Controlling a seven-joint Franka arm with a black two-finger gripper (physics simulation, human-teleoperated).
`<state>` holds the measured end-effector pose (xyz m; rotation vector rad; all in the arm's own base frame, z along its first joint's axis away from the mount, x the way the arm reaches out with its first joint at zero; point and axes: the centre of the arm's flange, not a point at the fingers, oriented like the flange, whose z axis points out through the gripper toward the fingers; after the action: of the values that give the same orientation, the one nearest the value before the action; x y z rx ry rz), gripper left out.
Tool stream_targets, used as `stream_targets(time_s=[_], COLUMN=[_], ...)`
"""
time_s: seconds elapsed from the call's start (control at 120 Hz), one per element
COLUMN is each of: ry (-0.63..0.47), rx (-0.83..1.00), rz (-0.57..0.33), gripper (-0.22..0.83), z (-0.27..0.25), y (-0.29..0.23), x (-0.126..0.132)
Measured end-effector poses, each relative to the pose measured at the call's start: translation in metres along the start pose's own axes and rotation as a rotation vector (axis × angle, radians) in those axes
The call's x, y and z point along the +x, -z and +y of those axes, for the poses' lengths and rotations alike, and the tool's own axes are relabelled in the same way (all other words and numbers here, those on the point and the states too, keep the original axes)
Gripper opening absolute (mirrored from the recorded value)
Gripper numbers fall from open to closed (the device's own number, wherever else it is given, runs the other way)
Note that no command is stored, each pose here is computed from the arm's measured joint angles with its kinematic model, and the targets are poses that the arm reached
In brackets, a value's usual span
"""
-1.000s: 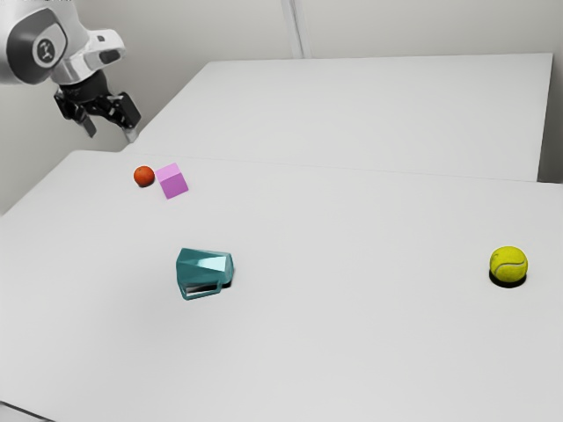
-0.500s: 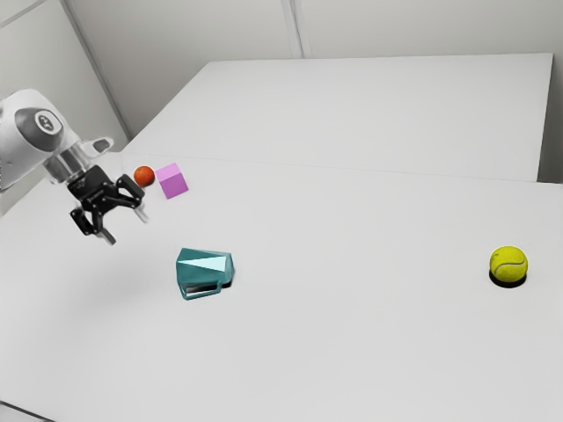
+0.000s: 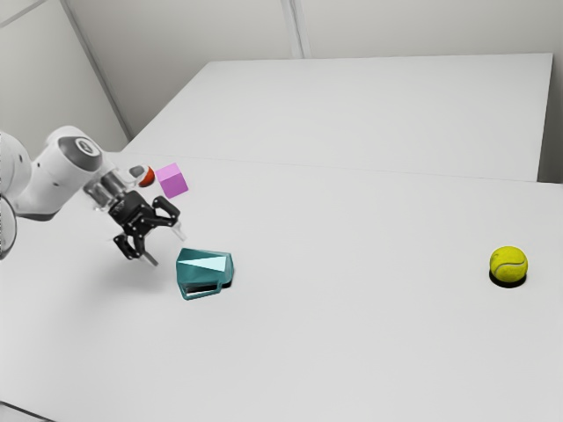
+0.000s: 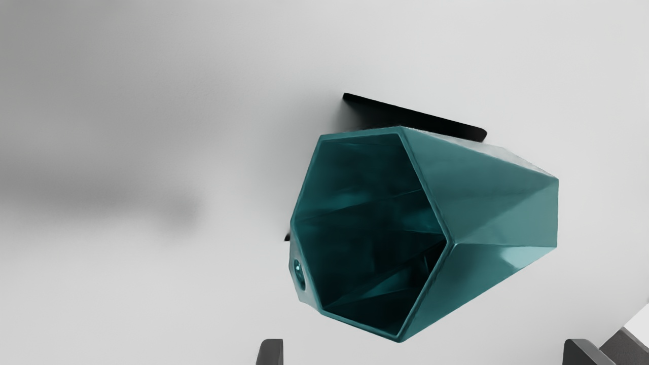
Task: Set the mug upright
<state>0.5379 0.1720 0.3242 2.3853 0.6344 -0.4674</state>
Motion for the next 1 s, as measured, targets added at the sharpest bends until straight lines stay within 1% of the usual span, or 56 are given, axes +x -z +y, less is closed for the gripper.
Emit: stream_targets(time_s=[0.258, 0.533, 0.575, 0.692, 0.758, 0.842, 1.0], ry=[-0.013, 0.003, 0.002, -0.004, -0.006, -0.014, -0.029], rx=[-0.075, -0.154, -0.155, -0.149, -0.147, -0.143, -0.137], rz=[0.034, 0.015, 0.016, 0.021, 0.023, 0.025, 0.027], gripper=[0.61, 0.61, 0.54, 0.22, 0.09, 0.01, -0.06], z=[0.012, 0.018, 0.019, 0.022, 0.023, 0.027, 0.036], y=[-0.016, -0.044, -0.045, -0.047, -0.048, -0.048, -0.049], x=[0.022, 0.035, 0.035, 0.036, 0.036, 0.036, 0.035])
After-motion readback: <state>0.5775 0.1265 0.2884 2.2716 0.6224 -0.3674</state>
